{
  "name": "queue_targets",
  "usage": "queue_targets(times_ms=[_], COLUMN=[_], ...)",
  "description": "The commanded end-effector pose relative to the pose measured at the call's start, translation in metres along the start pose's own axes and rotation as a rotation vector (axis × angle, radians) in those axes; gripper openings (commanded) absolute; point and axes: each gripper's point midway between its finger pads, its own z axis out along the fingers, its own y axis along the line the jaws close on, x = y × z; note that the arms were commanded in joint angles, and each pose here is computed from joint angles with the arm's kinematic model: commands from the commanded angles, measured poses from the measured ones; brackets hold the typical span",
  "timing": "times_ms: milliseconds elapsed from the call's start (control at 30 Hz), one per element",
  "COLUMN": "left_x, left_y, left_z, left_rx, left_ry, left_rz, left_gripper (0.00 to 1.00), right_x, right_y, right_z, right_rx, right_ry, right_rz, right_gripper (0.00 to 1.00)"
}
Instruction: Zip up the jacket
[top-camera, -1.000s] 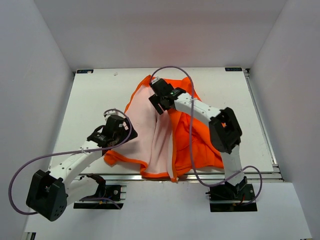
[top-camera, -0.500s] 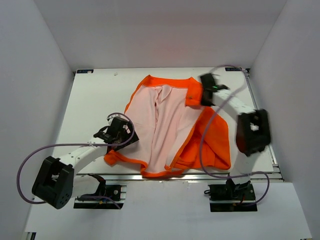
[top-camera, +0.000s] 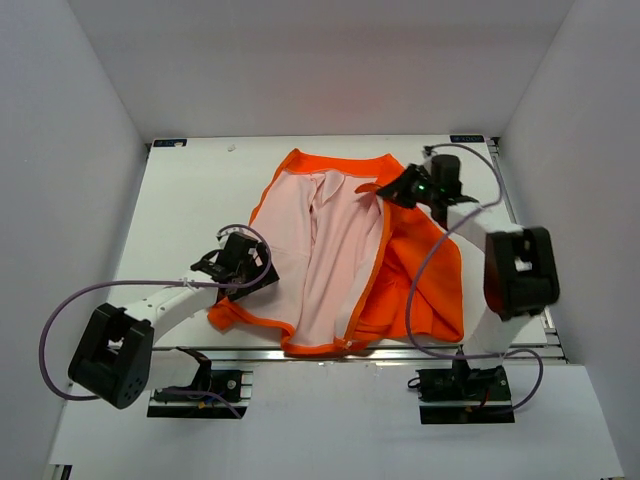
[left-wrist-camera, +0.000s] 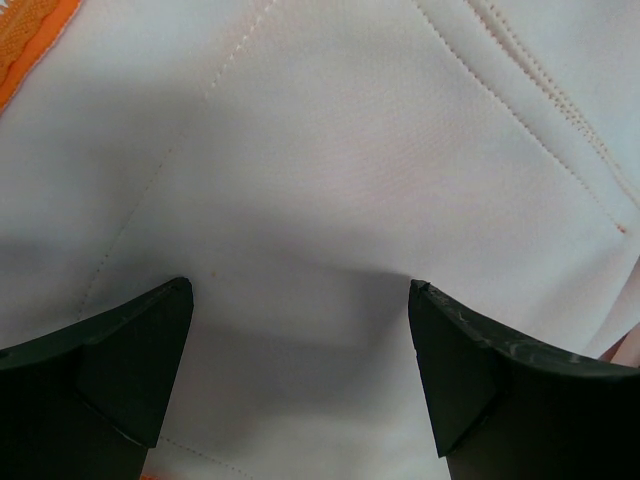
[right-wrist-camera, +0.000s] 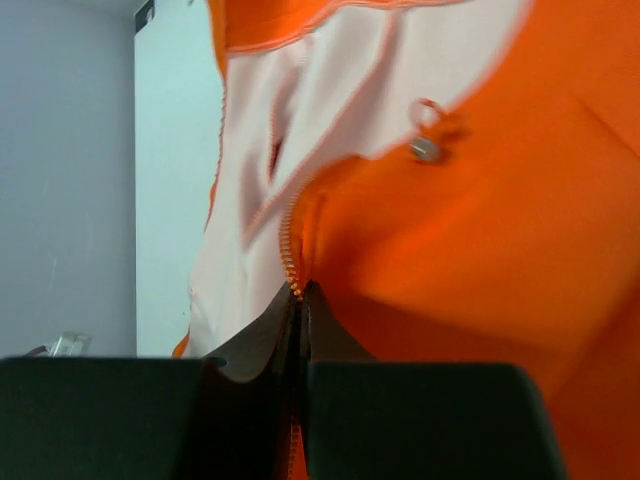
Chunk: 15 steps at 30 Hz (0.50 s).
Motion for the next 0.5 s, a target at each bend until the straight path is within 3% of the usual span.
queue_targets(times_ms=[0, 100, 133, 200, 233, 267, 400, 467], left_x=[-0.012, -0.019, -0.021, -0.024, -0.026, -0.027, -0.033, -0.038], left_y=[-0.005, -0.01, -0.011, -0.016, -0.018, -0.019, -0.022, -0.024], left_z=[-0.011, -0.019, -0.021, -0.026, -0.029, -0.031, -0.042, -0.047], left_rx=[0.012, 0.034, 0.039, 0.061, 0.073, 0.077, 0.078, 0.078], left_ry=[-0.039, -0.064, -0.071, -0.08, -0.08, -0.081, -0.095, -0.105], left_rz=[0.005, 0.002, 0.003, 0.014, 0.022, 0.034, 0.042, 0.032], left_gripper=[0.98, 0.98, 0.98, 0.98, 0.98, 0.98, 0.98, 0.98], right_x=[-0.002, 0.024, 0.03, 0.063, 0.077, 0.087, 0.088, 0.082], right_y=[0.066, 0.043, 0.034, 0.023, 0.009, 0.01, 0.024, 0.054], right_z=[0.033, 0.053, 0.055, 0.061, 0.066, 0.067, 0.062, 0.051], right_rx=[-0.16, 0.041, 0.067, 0.096, 0.106, 0.103, 0.108, 0.028], right_ry=[0.042, 0.078, 0.096, 0.242, 0.318, 0.366, 0.362, 0.334], right_rz=[-0.117, -0.223, -0.347, -0.441, -0.508, -0.538, -0.611, -0.627], right_gripper=[0.01, 0.09, 0.26, 0.44, 0.71, 0.87, 0.89, 0.89])
